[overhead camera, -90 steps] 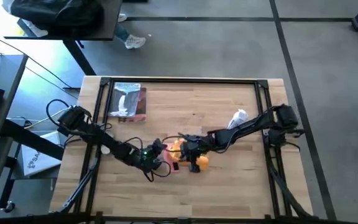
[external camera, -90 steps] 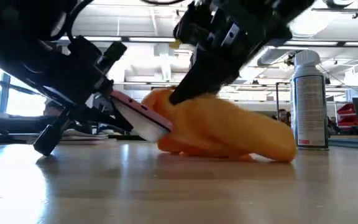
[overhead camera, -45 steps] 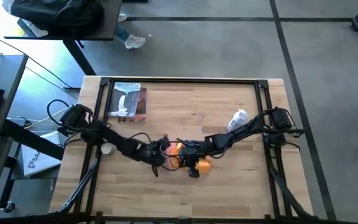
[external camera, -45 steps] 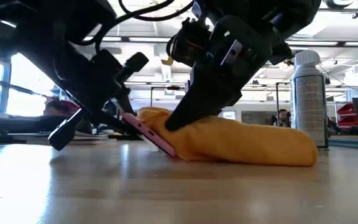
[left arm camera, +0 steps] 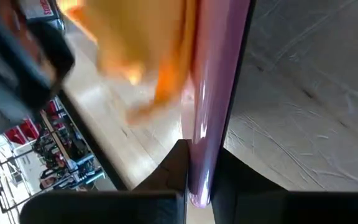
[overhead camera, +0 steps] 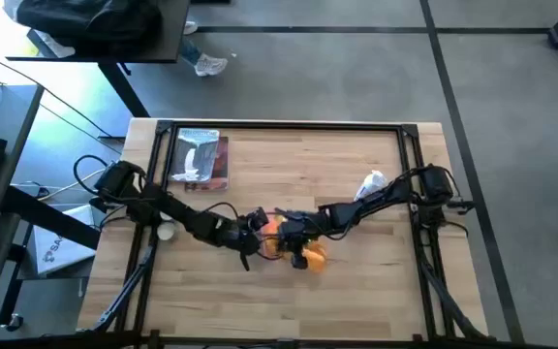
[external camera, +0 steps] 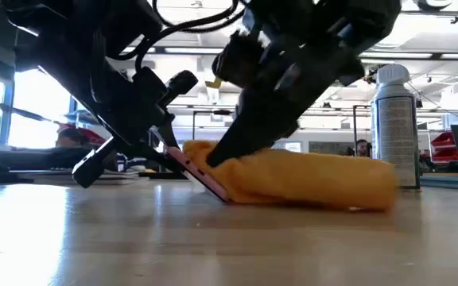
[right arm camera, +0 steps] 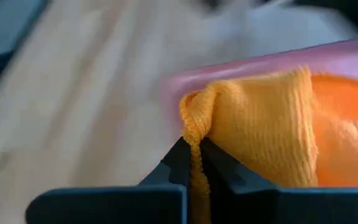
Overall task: Apply microfiber cloth
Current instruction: Wipe the front and back of the cellphone with the yellow microfiber cloth
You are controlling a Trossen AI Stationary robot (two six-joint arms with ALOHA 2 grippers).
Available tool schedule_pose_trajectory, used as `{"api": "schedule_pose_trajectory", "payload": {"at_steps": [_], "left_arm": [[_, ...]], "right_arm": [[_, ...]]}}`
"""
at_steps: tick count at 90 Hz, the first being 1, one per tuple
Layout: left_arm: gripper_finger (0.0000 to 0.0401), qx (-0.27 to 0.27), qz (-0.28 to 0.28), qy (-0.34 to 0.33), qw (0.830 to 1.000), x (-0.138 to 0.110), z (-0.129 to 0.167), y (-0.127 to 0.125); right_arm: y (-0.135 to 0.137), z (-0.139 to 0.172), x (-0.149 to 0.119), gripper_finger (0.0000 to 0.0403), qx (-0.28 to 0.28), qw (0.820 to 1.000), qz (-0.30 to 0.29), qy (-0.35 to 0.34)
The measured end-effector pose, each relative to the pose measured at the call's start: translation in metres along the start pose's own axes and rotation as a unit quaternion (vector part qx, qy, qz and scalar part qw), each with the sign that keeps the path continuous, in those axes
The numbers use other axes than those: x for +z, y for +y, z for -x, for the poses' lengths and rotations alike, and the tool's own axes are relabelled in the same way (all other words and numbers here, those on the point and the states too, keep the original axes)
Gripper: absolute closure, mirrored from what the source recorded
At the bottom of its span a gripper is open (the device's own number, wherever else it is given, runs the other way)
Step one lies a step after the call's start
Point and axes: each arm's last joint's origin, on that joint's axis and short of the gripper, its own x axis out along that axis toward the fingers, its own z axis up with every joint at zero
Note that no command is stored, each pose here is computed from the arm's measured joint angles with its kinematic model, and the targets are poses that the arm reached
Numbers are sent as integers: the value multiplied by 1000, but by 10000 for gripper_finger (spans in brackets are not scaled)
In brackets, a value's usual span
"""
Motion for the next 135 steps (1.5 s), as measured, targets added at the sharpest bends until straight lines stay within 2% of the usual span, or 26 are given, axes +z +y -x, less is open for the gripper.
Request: {"api": "schedule_pose_trajectory", "payload": {"at_steps": [7, 15, 34, 45, 56, 77, 87, 98, 111, 135], "left_arm": [[389, 0, 0, -1, 1000, 0, 0, 0], [389, 0, 0, -1, 1000, 0, 0, 0], [389, 0, 0, 0, 1000, 0, 0, 0], [389, 1, 6, 1, 1000, 0, 0, 0], [389, 1, 8, 1, 1000, 0, 0, 0], [389, 1, 9, 1, 1000, 0, 0, 0], [389, 1, 9, 1, 1000, 0, 0, 0], [389, 1, 0, 1, 1000, 0, 0, 0], [389, 1, -11, 1, 1000, 0, 0, 0], [389, 4, -21, 10, 1000, -1, 0, 0]], "right_arm": [[-10, 1, -1, 403, -26, 1000, -2, 10], [-15, 2, -3, 403, -29, 999, -9, 21], [8, 0, -6, 403, 52, 998, 5, 30], [24, -1, -9, 403, 70, 997, 17, 36], [26, -2, -9, 403, 35, 999, 18, 31], [-1, 0, -6, 403, -43, 999, 5, 28], [-4, 1, -7, 403, -32, 999, 5, 35], [11, -1, -10, 403, 7, 999, 19, 44], [29, -4, -13, 403, 27, 998, 32, 40], [23, -10, -17, 403, 2, 999, 11, 39]]}}
